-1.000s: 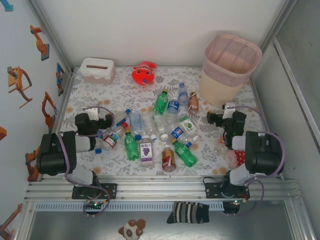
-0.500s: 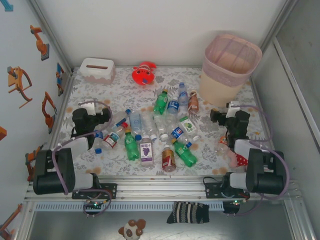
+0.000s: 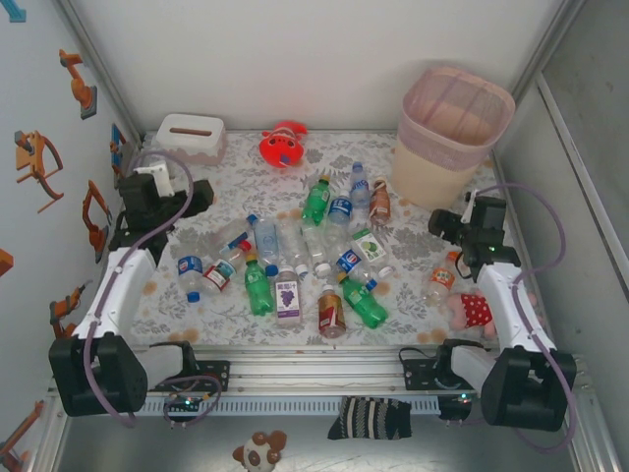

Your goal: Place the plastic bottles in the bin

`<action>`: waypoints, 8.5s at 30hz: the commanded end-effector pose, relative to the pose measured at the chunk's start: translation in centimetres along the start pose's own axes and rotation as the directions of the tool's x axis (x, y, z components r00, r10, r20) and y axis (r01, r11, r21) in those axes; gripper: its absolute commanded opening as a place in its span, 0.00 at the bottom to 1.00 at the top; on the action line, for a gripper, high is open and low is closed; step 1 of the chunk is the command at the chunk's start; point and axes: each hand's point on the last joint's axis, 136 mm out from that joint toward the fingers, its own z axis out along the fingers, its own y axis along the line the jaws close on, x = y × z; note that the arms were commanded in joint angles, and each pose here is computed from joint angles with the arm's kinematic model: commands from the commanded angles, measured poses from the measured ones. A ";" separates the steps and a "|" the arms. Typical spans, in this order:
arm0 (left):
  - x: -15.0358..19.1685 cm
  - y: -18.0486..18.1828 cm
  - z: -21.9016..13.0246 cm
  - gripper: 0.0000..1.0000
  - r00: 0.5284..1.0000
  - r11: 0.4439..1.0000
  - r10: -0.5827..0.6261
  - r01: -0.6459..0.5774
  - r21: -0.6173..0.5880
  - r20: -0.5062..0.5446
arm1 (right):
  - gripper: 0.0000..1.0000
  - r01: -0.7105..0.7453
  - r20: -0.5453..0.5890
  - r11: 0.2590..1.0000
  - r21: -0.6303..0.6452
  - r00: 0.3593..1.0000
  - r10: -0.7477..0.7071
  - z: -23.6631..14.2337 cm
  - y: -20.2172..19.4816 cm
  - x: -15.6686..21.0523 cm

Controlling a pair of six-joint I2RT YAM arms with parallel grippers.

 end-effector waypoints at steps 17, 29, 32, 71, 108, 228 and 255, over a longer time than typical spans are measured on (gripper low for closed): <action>3.0 -3.6 -2.0 0.97 0.963 0.965 0.169 -0.118 0.235 -0.211 | 0.82 -0.148 -0.449 0.971 0.189 0.866 0.220 2.4 -3.0 11.9; 2.6 -3.1 -2.6 0.97 0.967 0.969 0.167 -0.126 0.211 -0.192 | 0.73 -0.142 -0.517 0.976 0.168 0.830 0.210 3.6 -2.5 12.8; 2.6 -2.9 -2.8 0.97 0.968 0.971 0.167 -0.129 0.201 -0.186 | 0.69 -0.143 -0.518 0.976 0.165 0.829 0.209 3.6 -2.5 12.8; 1.6 -3.0 -3.8 0.97 0.979 0.970 0.159 -0.131 0.207 -0.125 | 0.57 -0.083 0.224 0.978 -0.192 0.967 0.126 -12.6 8.0 -22.7; 2.5 -2.6 -4.3 0.97 0.976 0.973 0.183 -0.162 0.163 -0.121 | 0.52 -0.170 -0.227 0.980 -0.104 0.963 0.143 9.0 7.5 -20.8; 18.9 9.7 0.7 0.69 0.526 0.956 -0.255 0.013 -0.292 -0.811 | 0.74 0.081 -0.078 0.980 -0.182 0.992 -0.097 -6.4 9.1 -21.4; 10.4 6.8 -2.7 0.58 0.771 0.976 -0.148 0.013 -0.217 -0.620 | 0.72 0.072 -0.031 0.957 -0.280 0.996 -0.084 -11.2 11.0 -19.4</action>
